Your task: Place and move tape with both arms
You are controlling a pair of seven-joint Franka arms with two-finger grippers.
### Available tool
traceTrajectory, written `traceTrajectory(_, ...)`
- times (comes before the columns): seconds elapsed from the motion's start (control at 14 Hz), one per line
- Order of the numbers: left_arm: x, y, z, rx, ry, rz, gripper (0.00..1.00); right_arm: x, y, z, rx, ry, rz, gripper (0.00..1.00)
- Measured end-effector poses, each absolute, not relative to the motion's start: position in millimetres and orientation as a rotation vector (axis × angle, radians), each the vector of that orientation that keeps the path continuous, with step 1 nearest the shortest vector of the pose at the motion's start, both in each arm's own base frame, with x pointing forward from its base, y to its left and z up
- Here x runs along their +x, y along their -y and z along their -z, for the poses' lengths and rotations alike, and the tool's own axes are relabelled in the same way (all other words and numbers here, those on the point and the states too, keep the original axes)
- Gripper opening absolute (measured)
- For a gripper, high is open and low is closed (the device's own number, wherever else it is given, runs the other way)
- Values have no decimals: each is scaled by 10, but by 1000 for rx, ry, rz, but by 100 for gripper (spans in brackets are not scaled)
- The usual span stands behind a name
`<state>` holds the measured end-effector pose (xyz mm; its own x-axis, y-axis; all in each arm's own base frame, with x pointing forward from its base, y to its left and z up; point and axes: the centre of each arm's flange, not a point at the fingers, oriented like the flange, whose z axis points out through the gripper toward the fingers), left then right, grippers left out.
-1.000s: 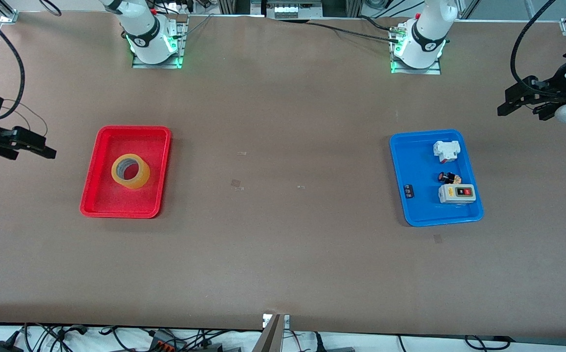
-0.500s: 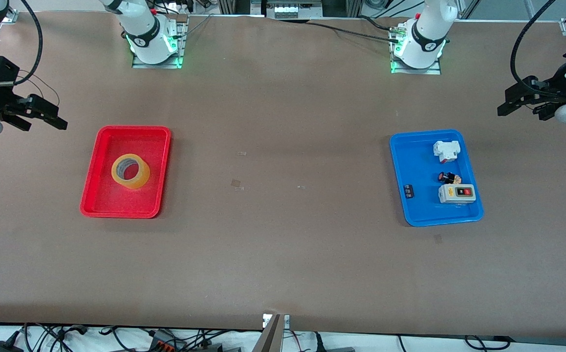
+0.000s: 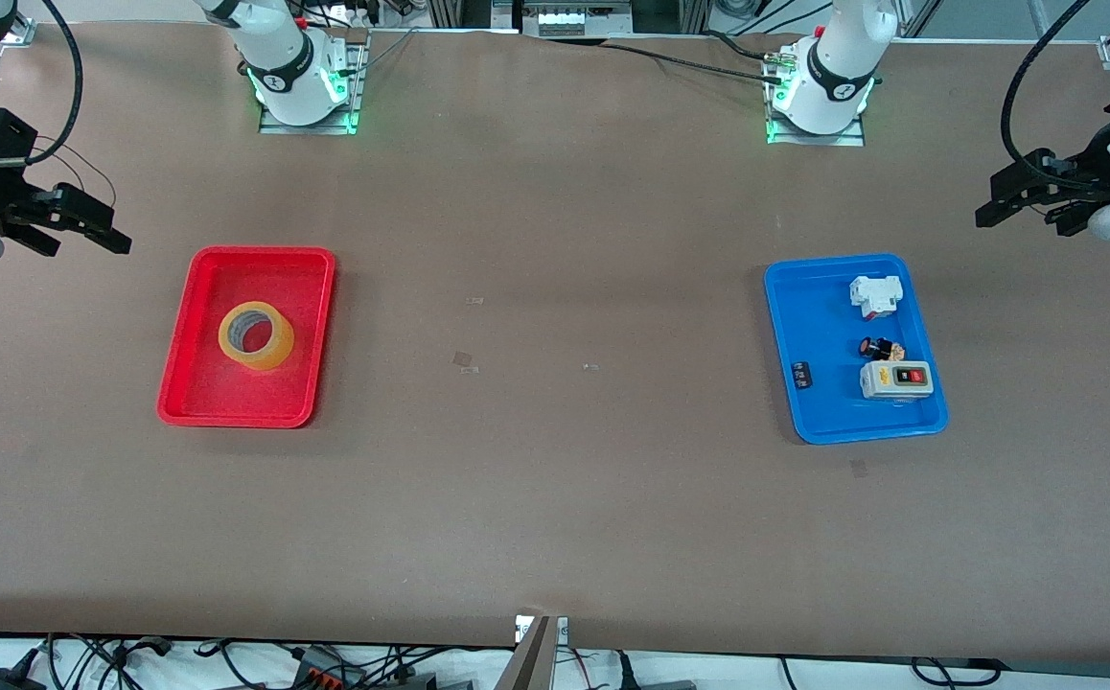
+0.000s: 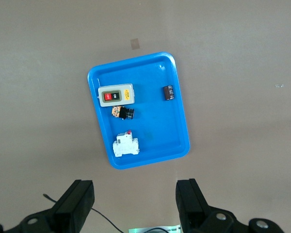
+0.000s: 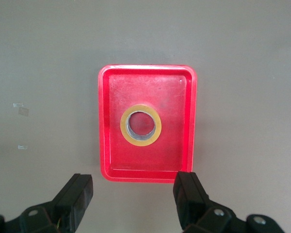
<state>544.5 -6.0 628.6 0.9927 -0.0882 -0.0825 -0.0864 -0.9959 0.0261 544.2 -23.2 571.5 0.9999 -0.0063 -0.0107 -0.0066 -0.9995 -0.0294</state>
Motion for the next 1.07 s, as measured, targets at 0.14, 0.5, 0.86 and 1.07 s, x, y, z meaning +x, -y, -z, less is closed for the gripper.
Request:
traceTrajectory(0.14,5445,60,-6286,3113,136,130,100,5440,240,-5722,-3112,-12,-14,100)
traceTrajectory(0.5,5445,60,-6286,3113,136,130,100,5437,292,-5723,-3112,-27,-13,100)
traceTrajectory(0.86,5445,65,-6286,3113,138,130,100,5424,315,-5741,-3112,-34,-12,100)
traceTrajectory(1.07,5445,71,-6286,3113,140,130,100,5381,294,-5762,-3112,-28,-36,100)
